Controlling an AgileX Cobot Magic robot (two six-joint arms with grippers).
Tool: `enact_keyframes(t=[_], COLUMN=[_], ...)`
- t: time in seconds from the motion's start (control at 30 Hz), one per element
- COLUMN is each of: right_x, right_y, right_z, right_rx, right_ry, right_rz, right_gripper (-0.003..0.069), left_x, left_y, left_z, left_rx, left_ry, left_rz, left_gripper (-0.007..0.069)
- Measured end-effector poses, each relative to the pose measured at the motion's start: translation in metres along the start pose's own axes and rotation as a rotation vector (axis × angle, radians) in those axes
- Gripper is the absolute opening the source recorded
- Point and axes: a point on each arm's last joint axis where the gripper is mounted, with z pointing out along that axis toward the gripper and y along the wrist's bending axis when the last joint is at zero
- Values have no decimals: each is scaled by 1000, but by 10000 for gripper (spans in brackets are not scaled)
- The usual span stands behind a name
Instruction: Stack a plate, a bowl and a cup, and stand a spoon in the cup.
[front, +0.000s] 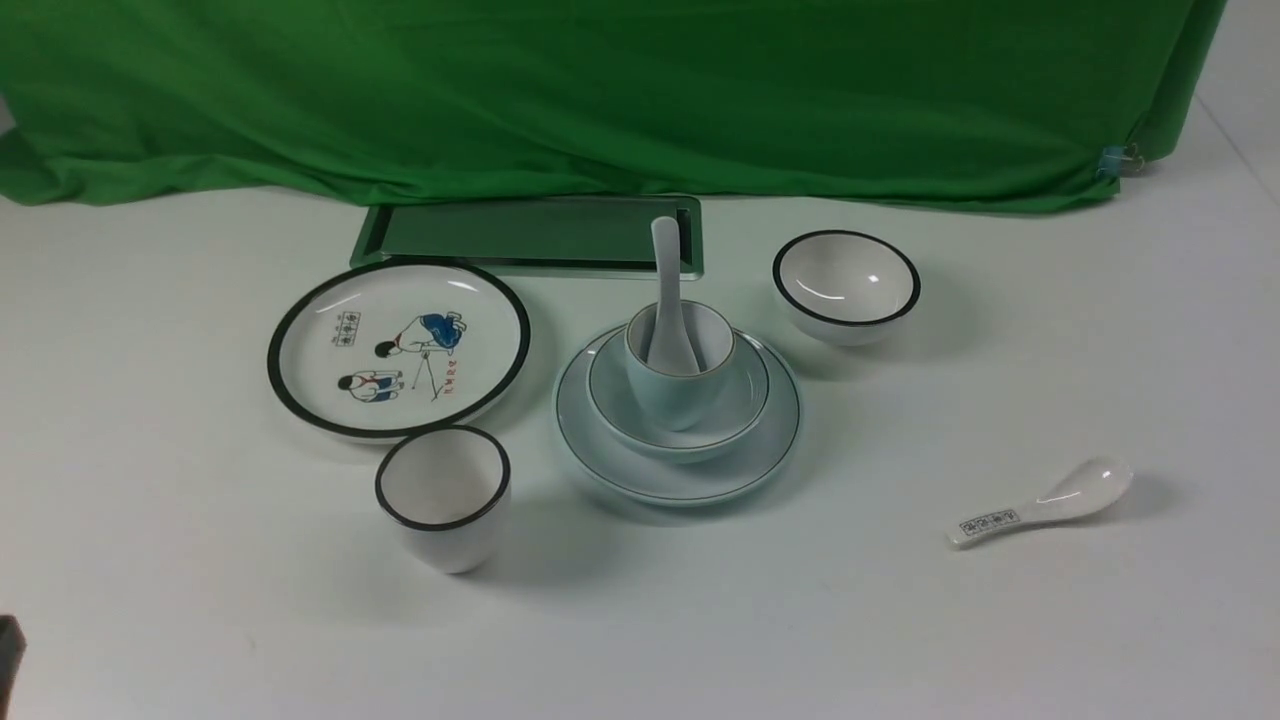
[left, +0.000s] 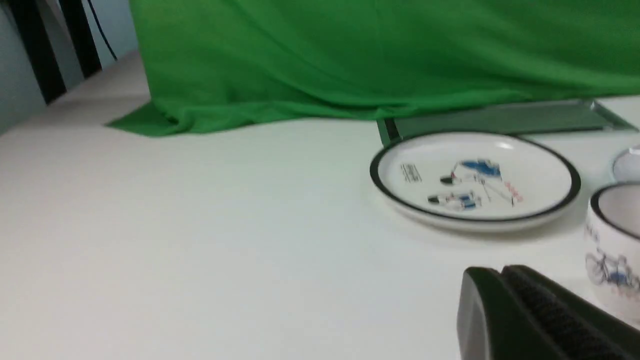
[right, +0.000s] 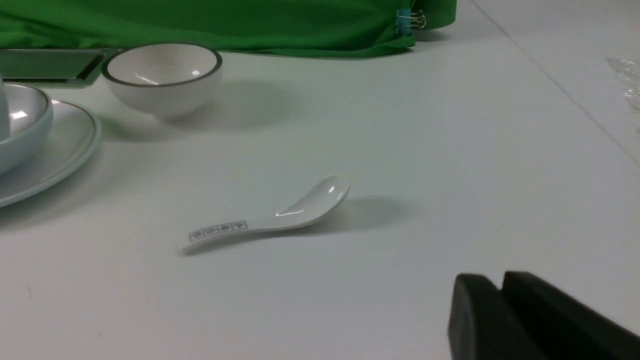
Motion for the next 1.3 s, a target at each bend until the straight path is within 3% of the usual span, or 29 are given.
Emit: enact_keyframes(t=[1.3], right_x=[0], right_y=[0], right_z=[0], right_rx=[0], right_ry=[0], right_rz=[3], right_gripper=[210], left_x=[3], left_y=[0], left_z=[0], left_rx=[-3], left_ry=[26], left_rz=[30], left_gripper=[-31])
